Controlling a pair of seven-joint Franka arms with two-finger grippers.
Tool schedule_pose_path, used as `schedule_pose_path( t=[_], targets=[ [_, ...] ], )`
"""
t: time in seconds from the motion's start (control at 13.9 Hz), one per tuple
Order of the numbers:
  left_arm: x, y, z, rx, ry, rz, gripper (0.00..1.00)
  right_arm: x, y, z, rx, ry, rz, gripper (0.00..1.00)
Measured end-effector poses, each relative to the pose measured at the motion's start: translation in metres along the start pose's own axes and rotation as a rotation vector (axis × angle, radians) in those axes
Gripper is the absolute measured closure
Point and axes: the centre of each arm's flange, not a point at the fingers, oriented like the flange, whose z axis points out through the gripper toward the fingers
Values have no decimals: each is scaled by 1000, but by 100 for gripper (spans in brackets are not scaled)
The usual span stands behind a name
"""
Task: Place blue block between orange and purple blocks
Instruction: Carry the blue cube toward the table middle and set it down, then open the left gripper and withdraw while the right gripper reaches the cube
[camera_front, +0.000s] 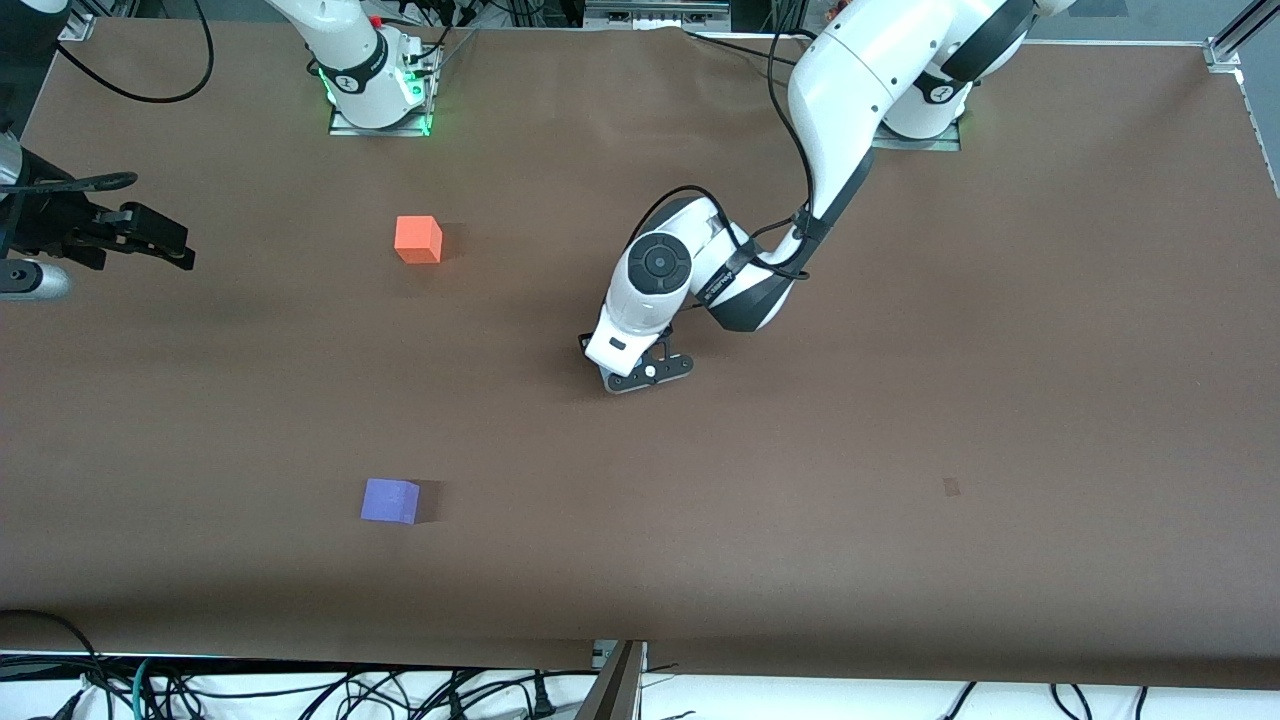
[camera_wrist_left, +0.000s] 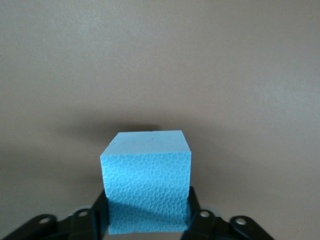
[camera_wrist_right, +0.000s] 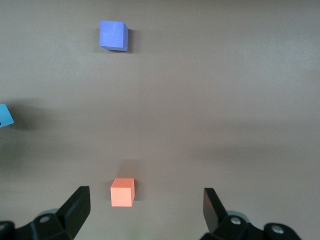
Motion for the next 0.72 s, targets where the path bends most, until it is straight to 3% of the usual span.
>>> schedule_pose_path(
  t=[0.22, 0.29, 0.58, 0.72],
  targets=[
    [14, -1, -16, 0, 11, -25, 4, 3, 0, 5, 3, -6, 0, 0],
    [28, -6, -30, 8, 14, -48, 0, 6, -1, 10, 4, -12, 1, 0],
    [129, -82, -121, 54, 15, -187, 0, 13, -6, 21, 4, -21, -9, 0],
    [156, -120, -164, 93, -5, -152, 0, 18, -18, 31, 3, -39, -30, 0]
  ],
)
